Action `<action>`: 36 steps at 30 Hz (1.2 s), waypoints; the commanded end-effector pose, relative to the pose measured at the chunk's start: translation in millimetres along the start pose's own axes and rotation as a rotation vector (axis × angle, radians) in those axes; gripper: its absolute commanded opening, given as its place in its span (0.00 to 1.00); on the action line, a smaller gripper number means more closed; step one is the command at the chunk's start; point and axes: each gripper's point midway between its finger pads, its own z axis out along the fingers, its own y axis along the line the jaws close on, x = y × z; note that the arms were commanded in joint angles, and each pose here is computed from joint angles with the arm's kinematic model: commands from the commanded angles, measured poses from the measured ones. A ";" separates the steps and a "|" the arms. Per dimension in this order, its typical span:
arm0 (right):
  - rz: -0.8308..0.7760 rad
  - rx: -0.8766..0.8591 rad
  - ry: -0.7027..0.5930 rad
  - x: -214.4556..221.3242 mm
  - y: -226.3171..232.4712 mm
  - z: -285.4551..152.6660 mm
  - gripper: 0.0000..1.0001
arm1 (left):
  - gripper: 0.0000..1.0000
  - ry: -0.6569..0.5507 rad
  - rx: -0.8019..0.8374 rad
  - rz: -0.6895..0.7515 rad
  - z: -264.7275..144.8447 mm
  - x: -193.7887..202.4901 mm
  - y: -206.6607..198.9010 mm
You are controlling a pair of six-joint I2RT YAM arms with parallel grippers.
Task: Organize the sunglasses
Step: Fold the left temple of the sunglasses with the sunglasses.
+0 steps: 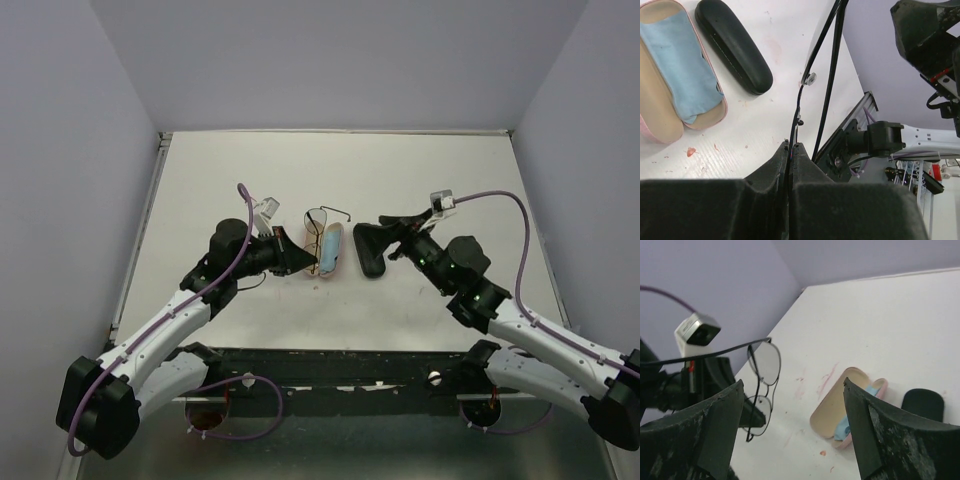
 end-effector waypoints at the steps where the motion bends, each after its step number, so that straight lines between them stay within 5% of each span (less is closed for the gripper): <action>1: 0.057 0.286 -0.199 -38.1 -47.1 -12.5 0.88 | 0.00 -0.010 0.034 0.034 -0.2 -4.5 -9.6; 6: 0.063 0.159 -0.284 -66.0 -18.8 -3.2 0.89 | 0.00 0.009 0.075 0.039 -0.6 0.3 -14.6; 17: 0.001 -0.226 -0.017 -4.7 44.7 53.1 0.89 | 0.00 0.000 0.115 0.030 -1.9 -1.1 -22.6; 29: 0.059 -0.198 0.195 77.7 17.5 55.4 0.84 | 0.00 -0.041 0.136 -0.007 -1.3 -11.5 -30.9; 36: 0.064 -0.162 0.142 42.8 25.4 48.2 0.80 | 0.00 -0.086 -0.114 -0.079 4.7 -20.3 12.9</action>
